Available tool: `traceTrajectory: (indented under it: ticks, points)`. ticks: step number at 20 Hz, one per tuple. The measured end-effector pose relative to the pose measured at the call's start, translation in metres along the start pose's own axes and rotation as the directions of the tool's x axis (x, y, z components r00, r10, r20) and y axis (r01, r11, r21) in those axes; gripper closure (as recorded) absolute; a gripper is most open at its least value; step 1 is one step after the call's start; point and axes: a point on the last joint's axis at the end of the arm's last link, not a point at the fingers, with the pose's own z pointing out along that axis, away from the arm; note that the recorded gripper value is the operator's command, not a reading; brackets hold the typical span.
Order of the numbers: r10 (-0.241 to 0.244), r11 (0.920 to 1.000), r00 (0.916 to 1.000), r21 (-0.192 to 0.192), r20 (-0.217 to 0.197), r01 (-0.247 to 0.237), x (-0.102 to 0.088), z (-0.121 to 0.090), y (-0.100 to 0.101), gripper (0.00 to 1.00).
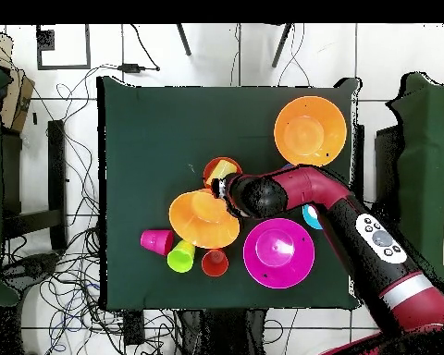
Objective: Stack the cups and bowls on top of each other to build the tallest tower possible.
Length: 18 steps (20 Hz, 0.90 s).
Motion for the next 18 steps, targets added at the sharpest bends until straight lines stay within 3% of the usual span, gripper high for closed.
traceTrajectory:
  ticks: [10,18]
  points:
    - [-0.004,0.9998,0.9987,-0.021,-0.051,0.003,0.013,-0.001,0.007,0.00]
    - [-0.037,0.9991,0.9980,-0.022,-0.051,0.036,0.014,-0.001,0.007,0.00]
